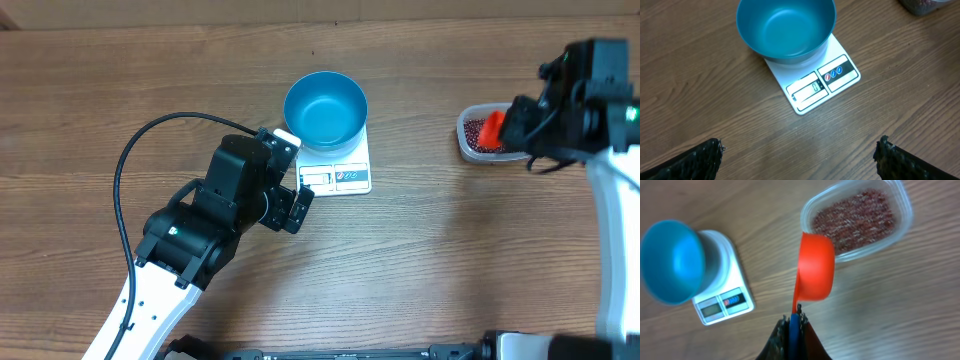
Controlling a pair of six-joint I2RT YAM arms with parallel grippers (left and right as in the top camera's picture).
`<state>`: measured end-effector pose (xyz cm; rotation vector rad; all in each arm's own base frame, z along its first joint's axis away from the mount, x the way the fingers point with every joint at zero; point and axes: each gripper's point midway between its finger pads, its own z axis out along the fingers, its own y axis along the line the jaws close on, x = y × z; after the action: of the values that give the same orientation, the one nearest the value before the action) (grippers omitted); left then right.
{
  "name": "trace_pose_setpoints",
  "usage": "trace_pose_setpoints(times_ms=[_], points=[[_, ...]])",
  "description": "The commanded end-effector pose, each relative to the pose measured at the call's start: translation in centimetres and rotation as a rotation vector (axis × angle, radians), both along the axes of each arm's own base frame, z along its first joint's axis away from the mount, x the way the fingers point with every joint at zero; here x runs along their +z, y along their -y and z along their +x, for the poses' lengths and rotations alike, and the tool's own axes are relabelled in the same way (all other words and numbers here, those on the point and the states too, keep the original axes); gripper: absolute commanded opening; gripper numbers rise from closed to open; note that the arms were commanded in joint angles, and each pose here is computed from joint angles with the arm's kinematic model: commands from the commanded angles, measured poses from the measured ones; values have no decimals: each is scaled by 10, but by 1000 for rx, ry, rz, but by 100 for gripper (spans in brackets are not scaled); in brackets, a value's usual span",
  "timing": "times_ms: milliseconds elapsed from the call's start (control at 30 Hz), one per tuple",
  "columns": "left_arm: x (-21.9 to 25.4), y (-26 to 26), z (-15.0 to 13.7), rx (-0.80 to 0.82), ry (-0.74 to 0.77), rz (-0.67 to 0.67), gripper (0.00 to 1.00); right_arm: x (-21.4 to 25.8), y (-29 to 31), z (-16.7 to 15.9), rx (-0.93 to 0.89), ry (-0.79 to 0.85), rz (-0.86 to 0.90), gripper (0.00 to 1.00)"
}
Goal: Scoop item into bowl and weigh 150g on scale
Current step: 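Move the orange cup with the right gripper over the bean tub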
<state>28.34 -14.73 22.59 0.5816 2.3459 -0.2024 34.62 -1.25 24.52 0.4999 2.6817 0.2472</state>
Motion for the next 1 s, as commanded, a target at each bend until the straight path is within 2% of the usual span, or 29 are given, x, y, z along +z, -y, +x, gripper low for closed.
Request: trace_pose_setpoints(times_ms=[0, 167, 300, 533, 700, 967], points=[[9, 1, 0, -15, 24, -13, 100, -6, 36, 19, 24, -17, -69, 4], [9, 1, 0, -15, 24, -13, 99, -38, 72, 34, 47, -78, -96, 4], [9, 1, 1, -15, 24, -13, 100, -56, 81, 40, 142, -104, -127, 4], [9, 1, 0, -15, 24, -13, 100, -52, 86, 58, 208, -28, -185, 4], [9, 1, 1, -15, 24, -13, 100, -61, 81, 57, 293, -30, -201, 4], [9, 1, 0, -15, 24, -13, 100, -74, 78, 53, 300, -50, -183, 4]])
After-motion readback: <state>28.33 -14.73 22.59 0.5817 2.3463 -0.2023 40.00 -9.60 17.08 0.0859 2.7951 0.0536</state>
